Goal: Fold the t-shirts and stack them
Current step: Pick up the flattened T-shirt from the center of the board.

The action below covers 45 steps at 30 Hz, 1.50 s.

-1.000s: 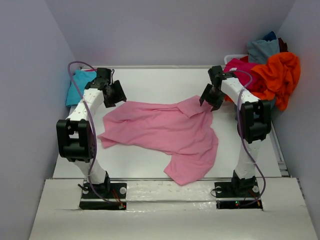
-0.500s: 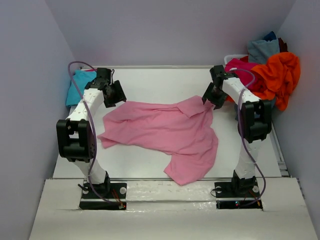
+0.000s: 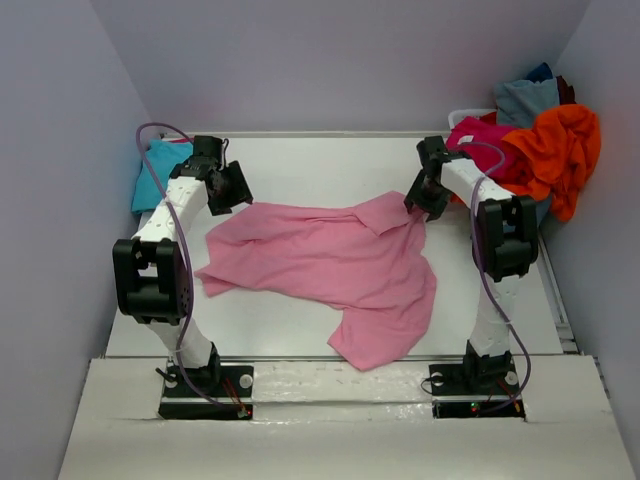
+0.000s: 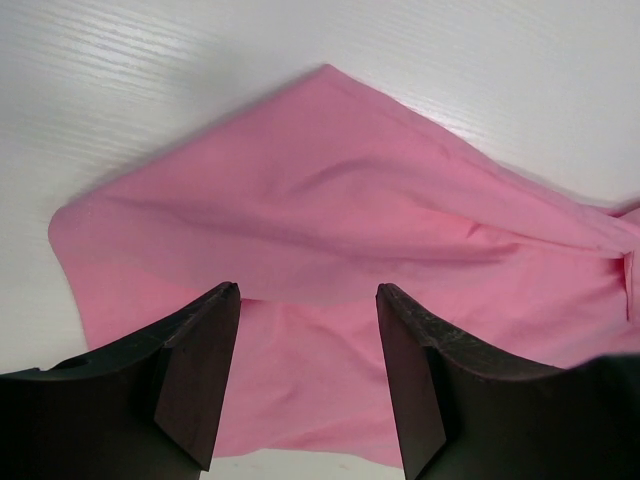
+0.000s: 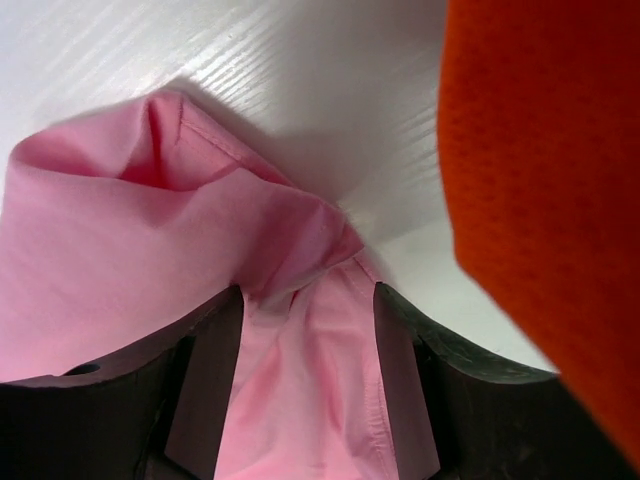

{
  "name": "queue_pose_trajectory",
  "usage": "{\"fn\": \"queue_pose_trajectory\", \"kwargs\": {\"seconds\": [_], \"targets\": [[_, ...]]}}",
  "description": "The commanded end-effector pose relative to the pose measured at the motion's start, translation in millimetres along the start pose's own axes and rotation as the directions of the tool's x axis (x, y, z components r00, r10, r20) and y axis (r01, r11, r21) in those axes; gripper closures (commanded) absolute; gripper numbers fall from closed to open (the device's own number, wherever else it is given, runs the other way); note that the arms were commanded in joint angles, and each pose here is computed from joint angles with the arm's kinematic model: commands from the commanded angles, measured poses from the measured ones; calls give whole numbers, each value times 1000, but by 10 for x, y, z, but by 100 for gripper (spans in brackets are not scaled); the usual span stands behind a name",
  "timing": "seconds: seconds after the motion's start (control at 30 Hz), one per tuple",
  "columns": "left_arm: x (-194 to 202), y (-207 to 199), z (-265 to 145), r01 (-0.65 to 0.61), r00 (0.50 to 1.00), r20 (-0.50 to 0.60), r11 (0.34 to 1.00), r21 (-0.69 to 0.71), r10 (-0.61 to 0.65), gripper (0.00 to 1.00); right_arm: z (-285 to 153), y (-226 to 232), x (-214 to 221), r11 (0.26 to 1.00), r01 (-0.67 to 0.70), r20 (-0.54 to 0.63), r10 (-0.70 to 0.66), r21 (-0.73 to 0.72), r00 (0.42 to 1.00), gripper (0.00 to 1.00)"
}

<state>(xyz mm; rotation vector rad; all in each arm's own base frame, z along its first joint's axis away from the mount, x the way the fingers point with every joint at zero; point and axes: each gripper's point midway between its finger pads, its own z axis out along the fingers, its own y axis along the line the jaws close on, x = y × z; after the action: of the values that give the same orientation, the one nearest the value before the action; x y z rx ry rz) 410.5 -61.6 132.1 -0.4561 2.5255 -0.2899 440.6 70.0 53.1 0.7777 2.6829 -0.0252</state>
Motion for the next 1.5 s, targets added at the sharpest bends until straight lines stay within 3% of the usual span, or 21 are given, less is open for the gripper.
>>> {"fn": "queue_pose_trajectory", "kwargs": {"seconds": [0.0, 0.1, 0.27, 0.53, 0.6, 0.93, 1.03, 1.37, 1.47], "targets": [[-131, -85, -83, -18, 999, 32, 999, 31, 17, 33, 18, -45, -104, 1000, -8, 52, 8, 5, 999, 45], [-123, -80, -75, -17, 999, 29, 999, 29, 16, 33, 46, -36, -87, 1000, -5, 47, 5, -1, 999, 54], [-136, -81, -95, -19, 999, 36, 999, 29, 18, 33, 91, -46, -50, 1000, -4, 42, 4, -2, 999, 60], [-108, -69, -78, -19, 999, 31, 999, 28, 18, 33, 31, -40, -105, 1000, 7, 57, -7, -2, 998, 86], [-98, -65, -77, -19, 999, 31, 999, 28, 18, 33, -42, -8, -138, 1000, 7, 64, -6, -20, 998, 89], [-3, 82, -19, -19, 999, 34, 1000, -24, 20, 38, -777, 308, -561, 986, 35, 160, -9, -163, 987, 93], [47, 158, 86, 0, 1000, 25, 998, -57, 1, 40, -1291, 379, -788, 976, 56, 229, -7, -210, 973, 93], [-164, 259, 269, 32, 997, 67, 988, -151, -22, 41, -1511, 291, -749, 975, 67, 242, -13, -213, 970, 93], [-242, 280, 372, 55, 997, 66, 985, -164, -44, 49, -1522, 269, -713, 975, 69, 233, -18, -211, 972, 93]]}}
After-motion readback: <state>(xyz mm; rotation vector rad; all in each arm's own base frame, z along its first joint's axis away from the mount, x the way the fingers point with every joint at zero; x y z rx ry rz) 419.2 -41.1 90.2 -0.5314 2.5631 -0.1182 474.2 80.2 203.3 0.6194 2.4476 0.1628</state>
